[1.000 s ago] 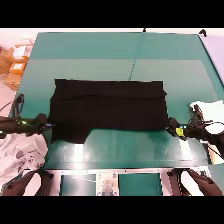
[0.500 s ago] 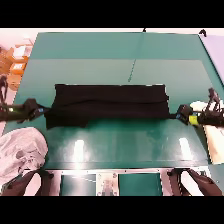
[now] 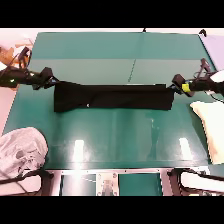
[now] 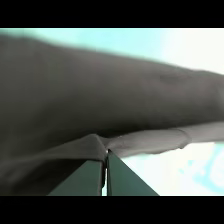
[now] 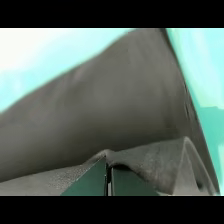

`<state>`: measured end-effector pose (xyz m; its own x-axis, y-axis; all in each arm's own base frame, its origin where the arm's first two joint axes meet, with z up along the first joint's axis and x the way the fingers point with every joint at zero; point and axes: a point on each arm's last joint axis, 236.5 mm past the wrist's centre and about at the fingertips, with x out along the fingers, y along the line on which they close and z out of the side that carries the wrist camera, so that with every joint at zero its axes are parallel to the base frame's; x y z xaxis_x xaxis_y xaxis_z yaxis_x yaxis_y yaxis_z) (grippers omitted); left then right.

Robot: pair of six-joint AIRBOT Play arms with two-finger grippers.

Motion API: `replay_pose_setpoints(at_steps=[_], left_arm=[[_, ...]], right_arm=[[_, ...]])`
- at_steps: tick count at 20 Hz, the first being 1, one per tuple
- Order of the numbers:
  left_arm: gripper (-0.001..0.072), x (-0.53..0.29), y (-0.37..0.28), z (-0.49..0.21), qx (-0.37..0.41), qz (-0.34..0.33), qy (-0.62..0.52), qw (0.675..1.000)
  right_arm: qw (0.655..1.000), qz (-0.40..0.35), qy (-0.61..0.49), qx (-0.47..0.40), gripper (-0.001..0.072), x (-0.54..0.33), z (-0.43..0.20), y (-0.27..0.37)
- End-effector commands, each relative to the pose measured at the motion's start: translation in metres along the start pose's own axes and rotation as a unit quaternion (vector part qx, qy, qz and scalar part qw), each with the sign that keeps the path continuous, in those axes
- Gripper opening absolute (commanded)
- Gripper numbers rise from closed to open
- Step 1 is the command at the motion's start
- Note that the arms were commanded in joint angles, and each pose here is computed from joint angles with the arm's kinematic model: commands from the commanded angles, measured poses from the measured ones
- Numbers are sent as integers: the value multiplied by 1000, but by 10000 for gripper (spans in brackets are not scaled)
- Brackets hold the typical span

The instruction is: Fold the shirts.

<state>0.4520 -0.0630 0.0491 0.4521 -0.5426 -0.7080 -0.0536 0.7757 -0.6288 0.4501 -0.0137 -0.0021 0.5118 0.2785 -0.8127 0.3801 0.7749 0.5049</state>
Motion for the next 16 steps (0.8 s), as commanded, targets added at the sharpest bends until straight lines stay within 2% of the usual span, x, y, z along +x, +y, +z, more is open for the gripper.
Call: replay_pose_setpoints(at_steps=[1,3,4,5,9,10,11,14,15,16], left_arm=[[36,47,35,35,-13,21,-5,1000],[40,64,44,51,-30,15,-20,999],[342,67,45,61,-36,11,-38,999],[720,64,40,72,-39,4,-56,998],[708,30,5,98,6,-23,-64,998],[707,21,-1,103,19,-24,-65,997],[707,13,-6,107,27,-27,-65,997],[705,5,-21,101,35,-44,-46,997],[604,6,-24,96,34,-51,-36,997],[317,6,-26,91,34,-55,-26,998]], right_arm=[[999,11,17,28,15,66,25,0],[999,16,26,39,43,93,36,-2],[999,19,27,38,258,100,43,0],[999,22,29,34,434,96,53,0],[998,34,53,-24,435,39,82,-16],[997,32,72,-21,495,31,77,-31],[995,31,94,-18,524,27,71,-46],[983,41,175,-32,563,34,34,-70],[978,46,199,-37,616,40,22,-74],[975,49,213,-41,616,48,14,-76]])
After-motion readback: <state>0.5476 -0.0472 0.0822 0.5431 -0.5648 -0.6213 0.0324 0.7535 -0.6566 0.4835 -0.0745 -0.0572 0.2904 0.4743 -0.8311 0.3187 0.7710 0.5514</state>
